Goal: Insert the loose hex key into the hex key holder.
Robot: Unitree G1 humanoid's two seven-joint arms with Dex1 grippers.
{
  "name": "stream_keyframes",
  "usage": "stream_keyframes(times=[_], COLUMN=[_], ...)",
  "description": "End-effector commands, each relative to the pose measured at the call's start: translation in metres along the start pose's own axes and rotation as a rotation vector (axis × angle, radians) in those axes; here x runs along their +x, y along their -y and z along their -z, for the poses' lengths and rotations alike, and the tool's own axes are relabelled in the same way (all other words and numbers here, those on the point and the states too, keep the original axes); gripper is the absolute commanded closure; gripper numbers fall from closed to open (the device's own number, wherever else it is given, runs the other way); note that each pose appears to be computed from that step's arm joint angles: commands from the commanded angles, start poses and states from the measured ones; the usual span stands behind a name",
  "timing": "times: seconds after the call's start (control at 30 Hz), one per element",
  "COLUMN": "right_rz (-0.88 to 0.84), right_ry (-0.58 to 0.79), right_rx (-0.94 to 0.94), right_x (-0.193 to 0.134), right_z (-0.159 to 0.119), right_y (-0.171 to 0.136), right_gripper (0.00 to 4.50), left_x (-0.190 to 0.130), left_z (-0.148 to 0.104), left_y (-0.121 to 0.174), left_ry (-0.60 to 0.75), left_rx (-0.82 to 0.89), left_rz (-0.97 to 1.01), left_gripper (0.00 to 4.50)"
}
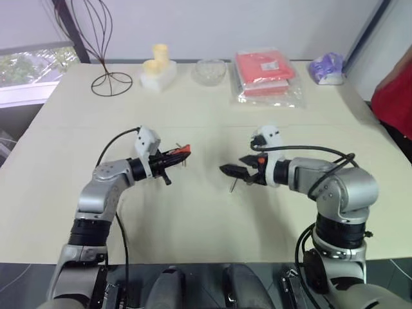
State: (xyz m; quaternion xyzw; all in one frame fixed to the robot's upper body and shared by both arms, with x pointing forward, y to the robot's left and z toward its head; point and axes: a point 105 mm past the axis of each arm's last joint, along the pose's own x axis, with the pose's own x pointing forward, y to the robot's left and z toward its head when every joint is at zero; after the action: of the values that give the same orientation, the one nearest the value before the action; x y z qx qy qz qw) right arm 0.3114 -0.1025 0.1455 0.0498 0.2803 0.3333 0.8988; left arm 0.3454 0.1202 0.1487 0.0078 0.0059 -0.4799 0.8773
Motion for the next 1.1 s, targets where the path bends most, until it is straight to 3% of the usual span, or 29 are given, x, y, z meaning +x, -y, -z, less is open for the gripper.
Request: stream_keyframes(times=[0.03, 0.47, 0.67, 0.77, 0.9, 1.0, 1.1], right_rz=[0.026, 0.003, 0.036, 0.061, 0.114, 0.094, 0.081], right_ry=[0.007, -0.036, -0.13, -0.169, -0.222, -0.273, -0.262], right_rx=[0.016, 0.134, 0.161, 0.125, 0.061, 0.03, 0.017], right_x=[-0.001, 0.02, 0.034, 0.045, 0.056, 0.061, 0.06], right_z=[0.003, 0.016, 0.036, 0.045, 0.058, 0.07, 0.068], right_y=[0.002, -0.003, 0.0, 0.003, 0.011, 0.007, 0.004], right_gripper=[0.03, 0.03, 0.03, 0.87, 2.76, 4.45, 4.49], left_x=[-0.004, -0.001, -0.001, 0.0, 0.002, 0.002, 0.002], left_z=[-0.016, -0.01, -0.007, -0.006, -0.006, -0.003, -0.001], left_y=[0.0, 0.005, 0.003, 0.002, 0.002, 0.0, 0.001], left_ry=[0.038, 0.016, 0.02, 0.023, 0.029, 0.029, 0.026], left_rx=[0.047, 0.076, 0.077, 0.078, 0.082, 0.08, 0.086], left_rz=[0.009, 0.004, -0.023, -0.032, -0.046, -0.06, -0.068], left_gripper=[4.5, 4.5, 4.5, 4.5, 4.5, 4.5, 4.5])
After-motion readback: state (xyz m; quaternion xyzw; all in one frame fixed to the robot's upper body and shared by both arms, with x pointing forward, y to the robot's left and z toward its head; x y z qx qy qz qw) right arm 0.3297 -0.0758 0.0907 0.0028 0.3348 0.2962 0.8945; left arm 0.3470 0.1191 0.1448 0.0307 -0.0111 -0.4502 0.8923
